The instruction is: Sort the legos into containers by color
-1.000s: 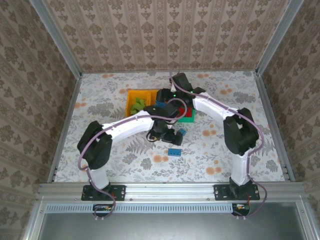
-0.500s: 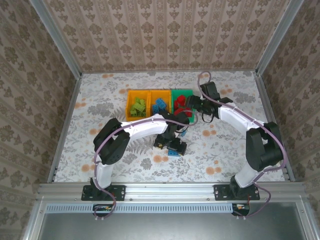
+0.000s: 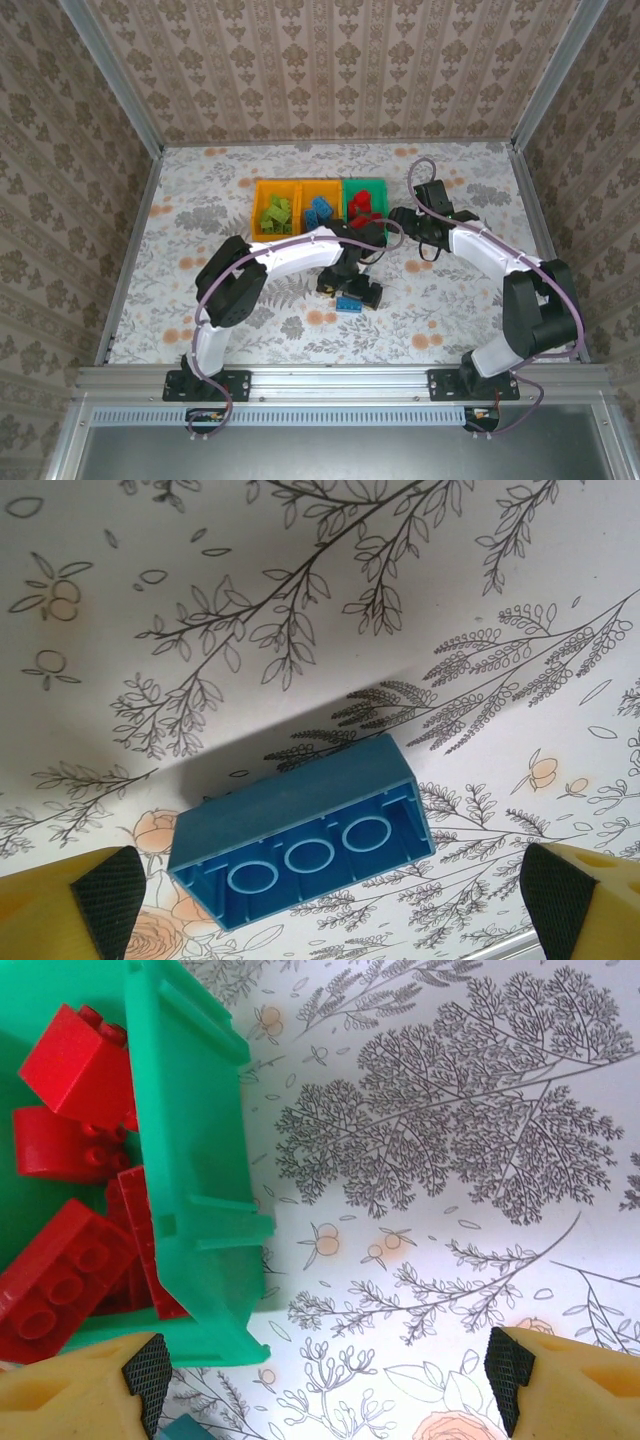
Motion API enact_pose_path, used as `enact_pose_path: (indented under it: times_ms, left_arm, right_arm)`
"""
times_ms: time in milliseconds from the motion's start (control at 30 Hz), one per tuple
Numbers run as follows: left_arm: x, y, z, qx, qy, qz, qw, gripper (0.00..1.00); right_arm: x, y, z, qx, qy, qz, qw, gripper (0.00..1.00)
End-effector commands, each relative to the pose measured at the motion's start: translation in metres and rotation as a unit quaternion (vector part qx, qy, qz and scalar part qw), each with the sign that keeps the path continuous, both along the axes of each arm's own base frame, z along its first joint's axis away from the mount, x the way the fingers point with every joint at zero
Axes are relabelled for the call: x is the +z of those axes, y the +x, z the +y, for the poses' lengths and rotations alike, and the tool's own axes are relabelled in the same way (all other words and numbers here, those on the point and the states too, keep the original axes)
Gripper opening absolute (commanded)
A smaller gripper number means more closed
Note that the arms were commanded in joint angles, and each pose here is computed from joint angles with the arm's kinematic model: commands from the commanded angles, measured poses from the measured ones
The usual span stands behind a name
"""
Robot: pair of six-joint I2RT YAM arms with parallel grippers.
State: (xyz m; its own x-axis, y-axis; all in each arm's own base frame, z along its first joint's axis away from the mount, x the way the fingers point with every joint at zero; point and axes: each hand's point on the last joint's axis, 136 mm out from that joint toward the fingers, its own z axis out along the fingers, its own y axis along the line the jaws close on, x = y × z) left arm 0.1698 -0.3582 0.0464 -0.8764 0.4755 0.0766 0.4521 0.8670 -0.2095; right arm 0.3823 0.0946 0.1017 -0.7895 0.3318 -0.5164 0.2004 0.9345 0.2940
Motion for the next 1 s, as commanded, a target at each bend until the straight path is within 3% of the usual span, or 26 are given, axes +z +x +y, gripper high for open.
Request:
enact_pose_path:
  times_ms: [0, 667, 967]
  left_arm:
    - [-0.005, -0.006, 0.000, -0.004, 0.011, 0.016, 1.000, 1.00]
    - [-0.023, -0.004, 0.010, 0.019, 0.013, 0.031, 0.999, 0.95]
    - [-0.023, 0.004, 0.020, 0.043, 0.002, 0.025, 0.999, 0.72]
  right_arm:
    - [0.004, -0.008, -0.010, -0.006, -0.017, -0.003, 1.000, 0.85]
    - [-0.001, -0.019, -0.018, -0.022, -0.015, 0.002, 1.000, 0.86]
    - [-0.004, -0.024, -0.021, -0.025, -0.019, 0.008, 0.999, 0.86]
